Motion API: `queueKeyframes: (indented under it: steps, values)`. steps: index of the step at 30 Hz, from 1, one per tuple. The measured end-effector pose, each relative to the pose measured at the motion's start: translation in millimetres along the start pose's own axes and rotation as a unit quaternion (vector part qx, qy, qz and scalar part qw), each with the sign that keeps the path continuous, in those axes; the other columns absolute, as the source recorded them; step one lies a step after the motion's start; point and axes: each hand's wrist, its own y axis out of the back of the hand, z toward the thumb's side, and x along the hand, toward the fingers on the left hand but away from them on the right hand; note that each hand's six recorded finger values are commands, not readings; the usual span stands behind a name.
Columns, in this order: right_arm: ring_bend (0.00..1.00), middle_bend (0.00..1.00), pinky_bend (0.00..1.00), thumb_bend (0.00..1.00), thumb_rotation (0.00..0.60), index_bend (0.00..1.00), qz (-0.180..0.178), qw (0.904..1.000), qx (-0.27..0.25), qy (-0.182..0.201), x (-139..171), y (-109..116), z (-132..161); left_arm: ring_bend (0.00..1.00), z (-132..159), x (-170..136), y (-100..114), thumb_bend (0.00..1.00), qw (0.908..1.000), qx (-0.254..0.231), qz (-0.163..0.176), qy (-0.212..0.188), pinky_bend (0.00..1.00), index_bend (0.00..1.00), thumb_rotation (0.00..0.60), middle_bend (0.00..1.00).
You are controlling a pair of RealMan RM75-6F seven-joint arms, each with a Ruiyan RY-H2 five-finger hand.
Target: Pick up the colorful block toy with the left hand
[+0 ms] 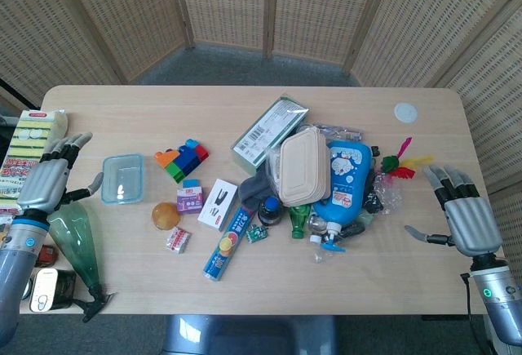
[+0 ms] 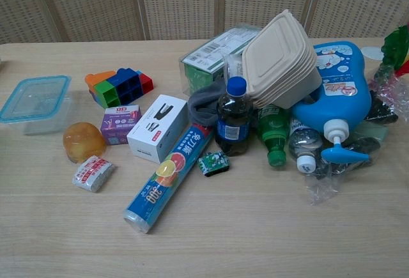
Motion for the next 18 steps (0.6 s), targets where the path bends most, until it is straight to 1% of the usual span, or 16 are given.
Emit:
queueKeyframes:
  steps: [6,12,18]
  values:
    - [0.0,0.04,0.0,0.15,0.267,0.0,0.003,1.0,-0.005,0.002,-1.9,-1.5,2.2,0.0,-3.6,3.8,-5.1,0.4,0.9998,0.005,-0.015,0.008,0.0,0.0,0.223,0.0]
    - [0.0,0.04,0.0,0.15,0.272,0.0,-0.001,1.0,-0.01,0.001,0.7,-0.2,2.6,0.0,-4.5,14.4,-8.0,0.4,0.9993,0.023,-0.022,0.021,0.0,0.0,0.216,0.0]
    - [0.0,0.04,0.0,0.15,0.272,0.0,-0.006,0.9999,-0.01,-0.005,9.0,3.4,-0.5,0.0,3.8,33.2,-25.5,0.4,0.9975,0.048,-0.041,0.033,0.0,0.0,0.214,0.0]
